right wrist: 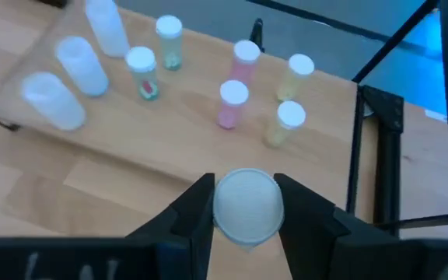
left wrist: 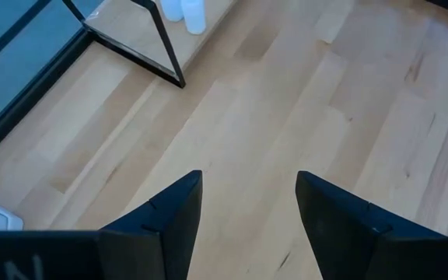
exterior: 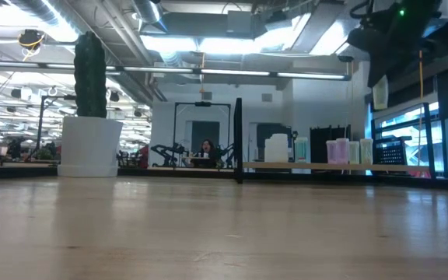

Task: Pick and place medicine bottles onto shelf by color
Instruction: Put the yellow pill bottle on the shelf aligned with the other yellow pill bottles

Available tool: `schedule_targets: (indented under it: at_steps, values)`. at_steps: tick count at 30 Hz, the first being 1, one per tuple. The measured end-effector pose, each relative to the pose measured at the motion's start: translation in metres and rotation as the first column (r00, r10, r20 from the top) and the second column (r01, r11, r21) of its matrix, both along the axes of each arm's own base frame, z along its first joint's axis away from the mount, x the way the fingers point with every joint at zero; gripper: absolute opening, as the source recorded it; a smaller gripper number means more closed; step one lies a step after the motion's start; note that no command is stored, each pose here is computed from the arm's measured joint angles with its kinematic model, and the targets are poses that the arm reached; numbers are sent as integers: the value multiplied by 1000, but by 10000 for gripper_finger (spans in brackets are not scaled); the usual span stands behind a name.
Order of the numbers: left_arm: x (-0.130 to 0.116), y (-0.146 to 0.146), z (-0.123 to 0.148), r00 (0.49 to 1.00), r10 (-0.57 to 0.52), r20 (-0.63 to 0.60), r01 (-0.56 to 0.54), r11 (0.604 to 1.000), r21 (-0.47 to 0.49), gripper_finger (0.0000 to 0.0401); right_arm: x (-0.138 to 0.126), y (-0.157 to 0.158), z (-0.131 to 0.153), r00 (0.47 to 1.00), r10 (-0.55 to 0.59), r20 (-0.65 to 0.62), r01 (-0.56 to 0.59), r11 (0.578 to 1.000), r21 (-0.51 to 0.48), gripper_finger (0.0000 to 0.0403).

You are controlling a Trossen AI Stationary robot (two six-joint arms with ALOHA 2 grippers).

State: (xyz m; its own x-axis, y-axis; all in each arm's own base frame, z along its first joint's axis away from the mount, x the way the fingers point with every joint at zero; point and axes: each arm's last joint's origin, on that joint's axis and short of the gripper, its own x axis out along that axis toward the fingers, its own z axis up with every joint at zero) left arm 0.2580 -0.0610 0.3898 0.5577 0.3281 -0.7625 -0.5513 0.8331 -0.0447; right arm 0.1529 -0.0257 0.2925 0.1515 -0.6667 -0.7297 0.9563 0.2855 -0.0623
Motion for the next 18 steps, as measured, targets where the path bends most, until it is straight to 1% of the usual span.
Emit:
schedule_targets:
  at_steps: [3, 7, 11, 18]
  values:
    - [0, 0, 0, 1000, 0, 0, 0, 1000, 0, 202, -3, -1, -17, 1000, -20, -15, 20, 1000, -1, 124]
    - [1, 0, 0, 1000, 0, 0, 0, 1000, 0, 202, -5, -5, -39, 994, -98, 42, 98, 995, 18, 124]
    - [1, 0, 0, 1000, 0, 3, 0, 1000, -1, 202, -5, -9, -54, 988, -139, 66, 141, 990, -20, 124]
    - [1, 0, 0, 1000, 0, 6, 0, 1000, -2, 202, -7, -16, -74, 980, -185, 77, 187, 982, -26, 124]
